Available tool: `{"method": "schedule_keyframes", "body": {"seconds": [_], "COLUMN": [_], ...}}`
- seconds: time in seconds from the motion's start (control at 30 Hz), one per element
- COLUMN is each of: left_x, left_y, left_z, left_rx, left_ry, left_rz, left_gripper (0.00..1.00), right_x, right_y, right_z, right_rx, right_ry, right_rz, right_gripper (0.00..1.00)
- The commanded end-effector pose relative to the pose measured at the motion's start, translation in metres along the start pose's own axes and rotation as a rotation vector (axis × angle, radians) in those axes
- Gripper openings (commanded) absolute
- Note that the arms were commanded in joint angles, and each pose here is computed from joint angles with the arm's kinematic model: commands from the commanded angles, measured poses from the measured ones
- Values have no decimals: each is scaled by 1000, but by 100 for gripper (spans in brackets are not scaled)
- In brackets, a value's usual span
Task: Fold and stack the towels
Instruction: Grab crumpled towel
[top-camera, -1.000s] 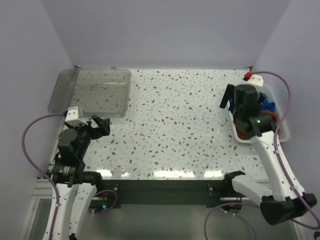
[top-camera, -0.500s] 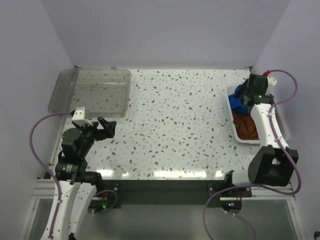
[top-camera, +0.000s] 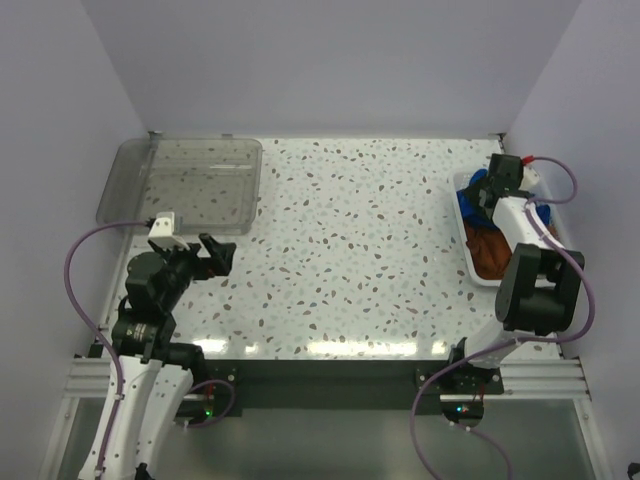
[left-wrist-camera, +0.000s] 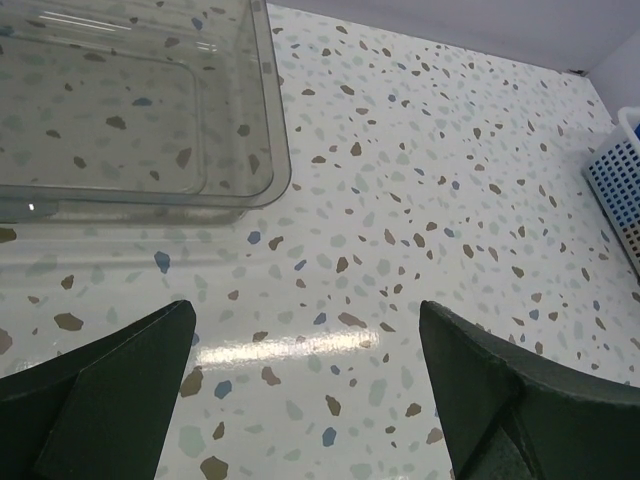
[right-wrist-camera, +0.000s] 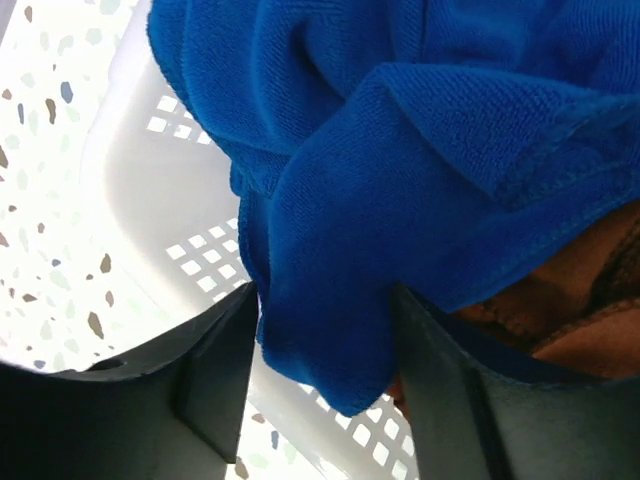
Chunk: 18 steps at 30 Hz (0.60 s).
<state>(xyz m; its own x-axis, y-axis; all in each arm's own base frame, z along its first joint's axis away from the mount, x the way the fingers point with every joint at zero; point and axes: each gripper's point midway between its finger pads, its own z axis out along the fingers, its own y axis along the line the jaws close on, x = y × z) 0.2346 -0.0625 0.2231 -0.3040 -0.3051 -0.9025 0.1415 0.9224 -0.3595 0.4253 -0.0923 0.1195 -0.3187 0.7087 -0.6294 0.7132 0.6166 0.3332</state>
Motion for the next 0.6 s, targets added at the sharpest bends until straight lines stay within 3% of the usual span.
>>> {"method": "schedule_keyframes", "body": {"seconds": [0.0, 0.03, 0.13, 0.17, 0.27, 0.43, 0.57], "left_x": [-8, -8, -6, -5, -4, -1, 2], "left_y": [-7, -7, -8, -7, -6, -5, -6], "left_z": [3, 3, 4, 5, 6, 8, 10], "left_rx": [39, 40, 44, 41, 36, 35, 40], "left_ry": [-24, -23, -13, -11, -2, 16, 30], "left_rz": [29, 30, 31, 30, 27, 26, 25], "left_gripper": [100, 100, 100, 100, 100, 100, 100], "right_x": [-16, -14, -32, -45, -67, -94, -132], "right_y": [9, 6, 4, 7, 14, 47, 104], "right_z": [-5, -8, -26, -38, -66, -107, -157], "right_rx": [-30, -9, 16, 8, -17, -140, -308], "right_ry": [-57, -48, -81, -115, -159, -185, -271], "right_rz": [85, 74, 37, 24, 3, -23, -66], "right_gripper": [57, 45, 26, 15, 1, 0, 0]}}
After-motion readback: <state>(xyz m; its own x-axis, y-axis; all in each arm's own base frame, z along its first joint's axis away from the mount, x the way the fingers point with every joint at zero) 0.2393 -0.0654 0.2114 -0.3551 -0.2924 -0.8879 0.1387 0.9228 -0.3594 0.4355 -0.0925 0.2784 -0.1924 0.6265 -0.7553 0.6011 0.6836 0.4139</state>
